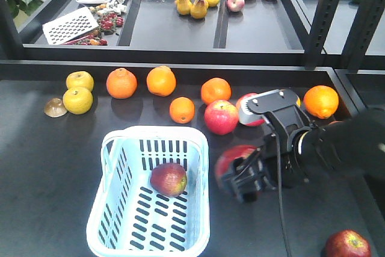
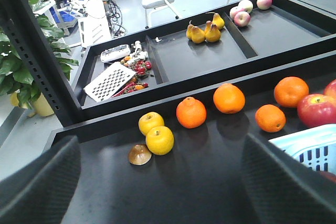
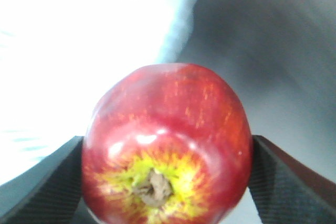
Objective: Pick three apples into basket with both arms
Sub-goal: 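Carry the second red apple over the basket and release it inside, then reach the right gripper to a third red apple near the robot and grasp it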
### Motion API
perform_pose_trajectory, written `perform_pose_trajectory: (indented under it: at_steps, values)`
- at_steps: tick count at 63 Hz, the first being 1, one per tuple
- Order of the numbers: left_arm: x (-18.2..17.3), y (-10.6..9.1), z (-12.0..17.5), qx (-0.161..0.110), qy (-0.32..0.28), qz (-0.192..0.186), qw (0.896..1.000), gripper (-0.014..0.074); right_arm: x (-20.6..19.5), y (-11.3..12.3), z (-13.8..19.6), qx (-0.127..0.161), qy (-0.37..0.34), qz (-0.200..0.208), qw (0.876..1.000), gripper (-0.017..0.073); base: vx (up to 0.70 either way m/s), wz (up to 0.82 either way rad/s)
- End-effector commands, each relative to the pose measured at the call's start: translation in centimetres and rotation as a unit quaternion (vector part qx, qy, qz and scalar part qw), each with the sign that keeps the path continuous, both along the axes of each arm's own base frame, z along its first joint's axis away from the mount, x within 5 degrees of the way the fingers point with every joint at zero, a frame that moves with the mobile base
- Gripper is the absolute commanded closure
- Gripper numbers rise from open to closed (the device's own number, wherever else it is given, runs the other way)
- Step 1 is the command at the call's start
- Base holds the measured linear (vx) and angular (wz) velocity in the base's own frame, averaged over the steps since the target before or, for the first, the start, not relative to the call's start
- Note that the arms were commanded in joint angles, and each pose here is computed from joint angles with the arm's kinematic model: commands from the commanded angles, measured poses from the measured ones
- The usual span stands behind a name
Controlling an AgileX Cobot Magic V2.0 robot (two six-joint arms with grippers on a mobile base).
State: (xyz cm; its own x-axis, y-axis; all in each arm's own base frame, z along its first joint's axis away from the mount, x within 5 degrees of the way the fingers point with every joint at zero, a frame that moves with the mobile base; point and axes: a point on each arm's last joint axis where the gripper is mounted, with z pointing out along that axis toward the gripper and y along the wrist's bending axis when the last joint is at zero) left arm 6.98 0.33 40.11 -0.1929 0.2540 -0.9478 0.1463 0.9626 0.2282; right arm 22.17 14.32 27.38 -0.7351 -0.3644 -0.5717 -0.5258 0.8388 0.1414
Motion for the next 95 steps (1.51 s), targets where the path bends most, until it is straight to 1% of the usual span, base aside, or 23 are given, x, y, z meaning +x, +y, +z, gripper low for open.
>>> perform_pose_trajectory:
  at_steps: [1, 9, 13, 22, 28, 32, 37, 43, 47, 53, 62, 71, 78, 82, 86, 89, 90, 95]
  values:
    - [0.1, -0.1, 1.3, -0.005, -0.036, -0.009, 0.999, 0.0008, -1.5, 1.4, 3.1, 0.054, -0.069, 0.021, 0.996, 0.0314, 0.0, 0.0]
    - [0.1, -0.1, 1.3, -0.005, -0.036, -0.009, 0.999, 0.0008, -2.4, 3.9, 3.4, 0.081, -0.1, 0.059, 0.99, 0.0314, 0.0, 0.0]
    - [0.1, -0.1, 1.3, -0.005, -0.036, -0.009, 0.999, 0.0008, -2.5, 5.1, 3.0, 0.089, -0.106, 0.072, 0.988, 0.0314, 0.0, 0.0]
    - [0.1, -0.1, 1.3, -0.005, -0.036, -0.009, 0.999, 0.0008, -1.9, 7.7, 0.9, 0.09, -0.109, 0.087, 0.986, 0.0298, 0.0, 0.0]
    - [0.1, -0.1, 1.3, -0.005, -0.036, -0.009, 0.999, 0.0008, -1.1, 8.7, -0.8, 0.087, -0.097, 0.078, 0.988, 0.0237, 0.0, 0.0]
    - [0.1, -0.1, 1.3, -0.005, -0.036, -0.009, 0.999, 0.0008, -0.6, 9.1, -1.8, 0.081, -0.09, 0.075, 0.99, 0.0172, 0.0, 0.0]
    - [0.1, -0.1, 1.3, -0.005, -0.036, -0.009, 0.999, 0.0008, -0.3, 9.4, -2.7, 0.078, -0.08, 0.068, 0.991, 0.0063, 0.0, 0.0]
    - [0.1, -0.1, 1.3, -0.005, -0.036, -0.009, 0.999, 0.0008, -0.2, 9.5, -3.0, 0.075, -0.076, 0.066, 0.992, -0.0061, 0.0, 0.0]
    - [0.1, -0.1, 1.3, -0.005, -0.036, -0.009, 0.999, 0.0008, -0.2, 9.5, -3.0, 0.076, -0.076, 0.066, 0.992, -0.012, 0.0, 0.0]
    - [0.1, -0.1, 1.3, -0.005, -0.036, -0.009, 0.999, 0.0008, -0.2, 9.5, -2.9, 0.078, -0.077, 0.065, 0.992, -0.0161, 0.0, 0.0]
    - [0.1, -0.1, 1.3, -0.005, -0.036, -0.009, 0.999, 0.0008, -0.4, 9.4, -3.1, 0.07, -0.062, 0.066, 0.993, -0.015, 0.0, 0.0]
    - [0.1, -0.1, 1.3, -0.005, -0.036, -0.009, 0.999, 0.0008, -0.6, 8.0, -2.5, 0.055, -0.034, 0.055, 0.996, -0.0126, 0.0, 0.0]
    - [0.1, -0.1, 1.3, -0.005, -0.036, -0.009, 0.999, 0.0008, -0.3, 5.4, -1.0, 0.048, -0.021, 0.027, 0.998, -0.0094, 0.0, 0.0]
    - [0.1, -0.1, 1.3, -0.005, -0.036, -0.009, 0.999, 0.0008, -0.2, 3.8, -0.2, 0.037, -0.018, 0.013, 0.999, -0.008, 0.0, 0.0]
    - [0.1, -0.1, 1.3, -0.005, -0.036, -0.009, 0.999, 0.0008, 0.0, 1.7, 0.4, 0.017, -0.014, -0.008, 1.0, -0.0069, 0.0, 0.0]
    - [0.1, -0.1, 1.3, -0.005, -0.036, -0.009, 0.999, 0.0008, 0.4, -0.4, 0.8, -0.002, -0.006, -0.038, 0.999, -0.0067, 0.0, 0.0]
    - [0.1, -0.1, 1.3, -0.005, -0.036, -0.009, 0.999, 0.0008, 0.4, -1.0, 0.8, -0.014, -0.001, -0.043, 0.999, -0.0067, 0.0, 0.0]
    - [0.1, -0.1, 1.3, -0.005, -0.036, -0.009, 0.999, 0.0008, 1.0, -4.2, 0.7, -0.058, 0.02, -0.093, 0.994, -0.0066, 0.0, 0.0]
